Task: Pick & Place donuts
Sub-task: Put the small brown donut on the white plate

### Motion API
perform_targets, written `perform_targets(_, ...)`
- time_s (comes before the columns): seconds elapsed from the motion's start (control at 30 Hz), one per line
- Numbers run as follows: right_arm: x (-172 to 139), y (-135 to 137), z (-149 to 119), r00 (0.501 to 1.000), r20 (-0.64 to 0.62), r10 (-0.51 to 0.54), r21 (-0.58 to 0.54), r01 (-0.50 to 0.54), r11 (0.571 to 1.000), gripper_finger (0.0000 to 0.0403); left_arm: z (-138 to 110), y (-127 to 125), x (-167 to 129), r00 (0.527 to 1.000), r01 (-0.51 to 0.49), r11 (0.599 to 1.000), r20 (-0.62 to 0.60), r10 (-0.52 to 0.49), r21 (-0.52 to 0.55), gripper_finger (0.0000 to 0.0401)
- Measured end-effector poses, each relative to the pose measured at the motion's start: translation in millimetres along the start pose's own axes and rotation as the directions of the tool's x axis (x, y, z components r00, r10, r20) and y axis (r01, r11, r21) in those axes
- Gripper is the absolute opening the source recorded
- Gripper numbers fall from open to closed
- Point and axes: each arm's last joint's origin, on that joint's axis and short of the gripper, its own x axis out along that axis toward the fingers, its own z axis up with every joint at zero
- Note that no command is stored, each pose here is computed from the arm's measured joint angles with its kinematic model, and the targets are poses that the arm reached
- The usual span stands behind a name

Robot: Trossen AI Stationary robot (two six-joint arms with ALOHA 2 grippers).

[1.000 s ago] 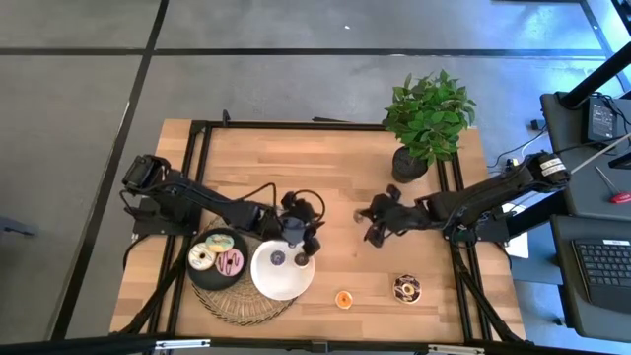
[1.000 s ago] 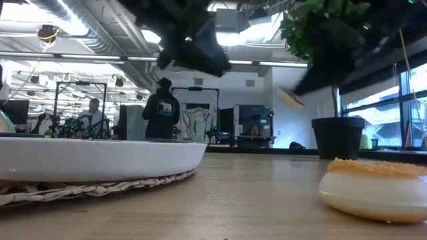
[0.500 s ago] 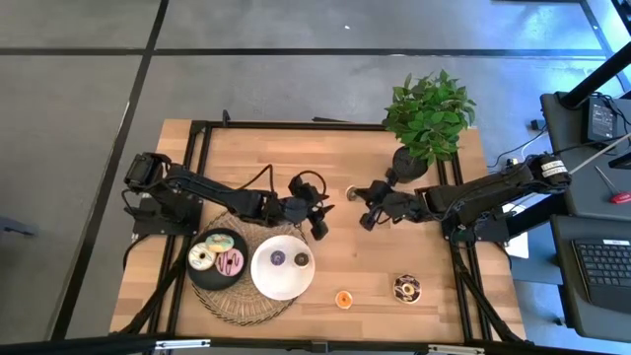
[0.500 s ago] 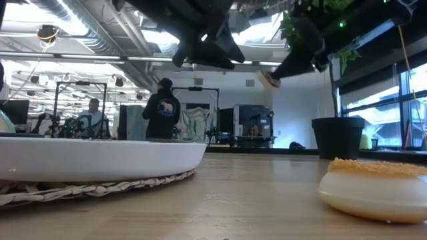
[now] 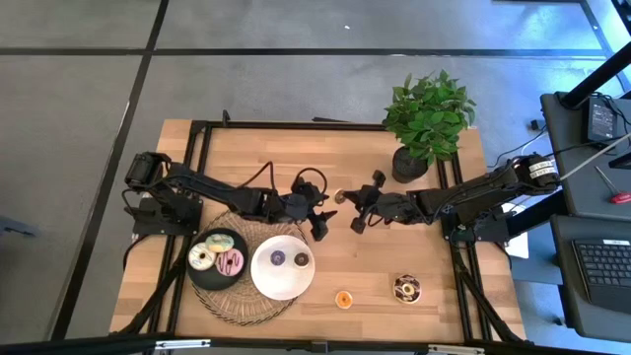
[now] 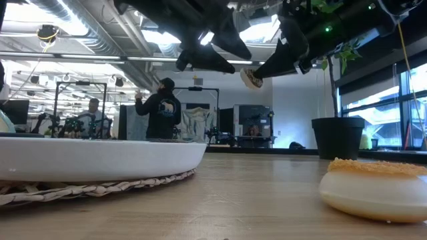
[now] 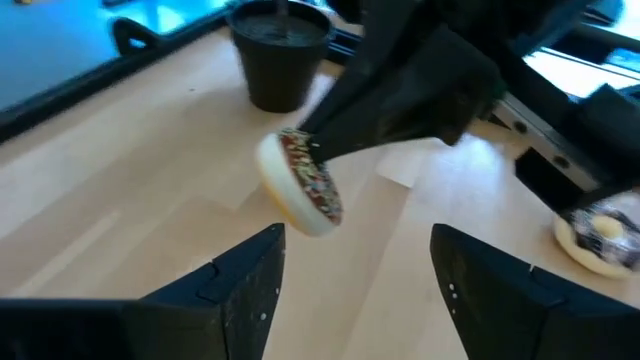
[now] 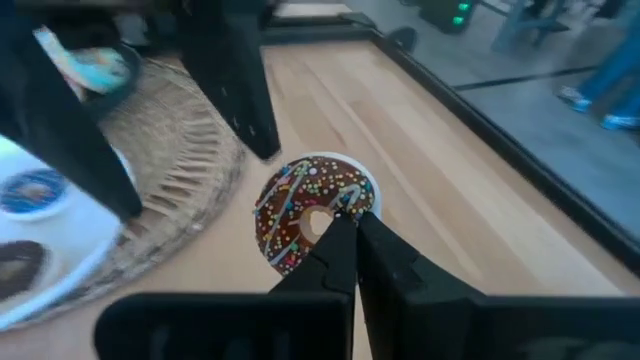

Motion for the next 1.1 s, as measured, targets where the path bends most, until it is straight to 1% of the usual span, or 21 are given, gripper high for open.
perform_targets(0.1,0.0,1.1,0.5,0.999,0.001,0.037,0.009,-0.037,0.999,0.0006,-0.2,-0.5,-0.2,1.0,0.007,1.0,-0.003,-0.007,0.01,0.0243)
perform_targets(0.27,-0.1,1.6,2.5,0.999,0.019,0.046,0.022,-0.046,0.999,0.0006,0.6,2.0,0.2,0.999,-0.045,0.999,0.017,0.044,0.01,0.0242)
perform_targets(0.37,-0.6,3.4,4.1,0.996,0.031,0.086,0.028,-0.086,0.996,0.0006,0.8,3.4,0.5,0.997,-0.073,0.997,0.026,0.073,0.014,0.024)
perform_targets(0.47,-0.8,3.9,4.1,0.995,0.031,0.095,0.027,-0.096,0.995,0.0006,0.9,3.5,0.5,0.997,-0.078,0.996,0.027,0.076,0.044,0.0235)
perform_targets(0.63,-0.7,4.3,4.8,0.993,0.036,0.112,0.03,-0.113,0.993,0.0006,0.2,3.8,0.5,0.997,-0.081,0.995,0.022,0.08,0.056,0.0222)
perform_targets(0.8,-0.8,4.7,5.3,0.992,0.039,0.124,0.032,-0.125,0.992,0.0006,-1.3,4.5,0.4,0.996,-0.086,0.994,0.007,0.086,0.066,0.0196)
perform_targets(1.1,-0.9,5.2,6.0,0.989,0.045,0.139,0.032,-0.14,0.99,0.0006,-1.8,4.5,0.4,0.996,-0.084,0.994,0.002,0.084,0.071,0.0127)
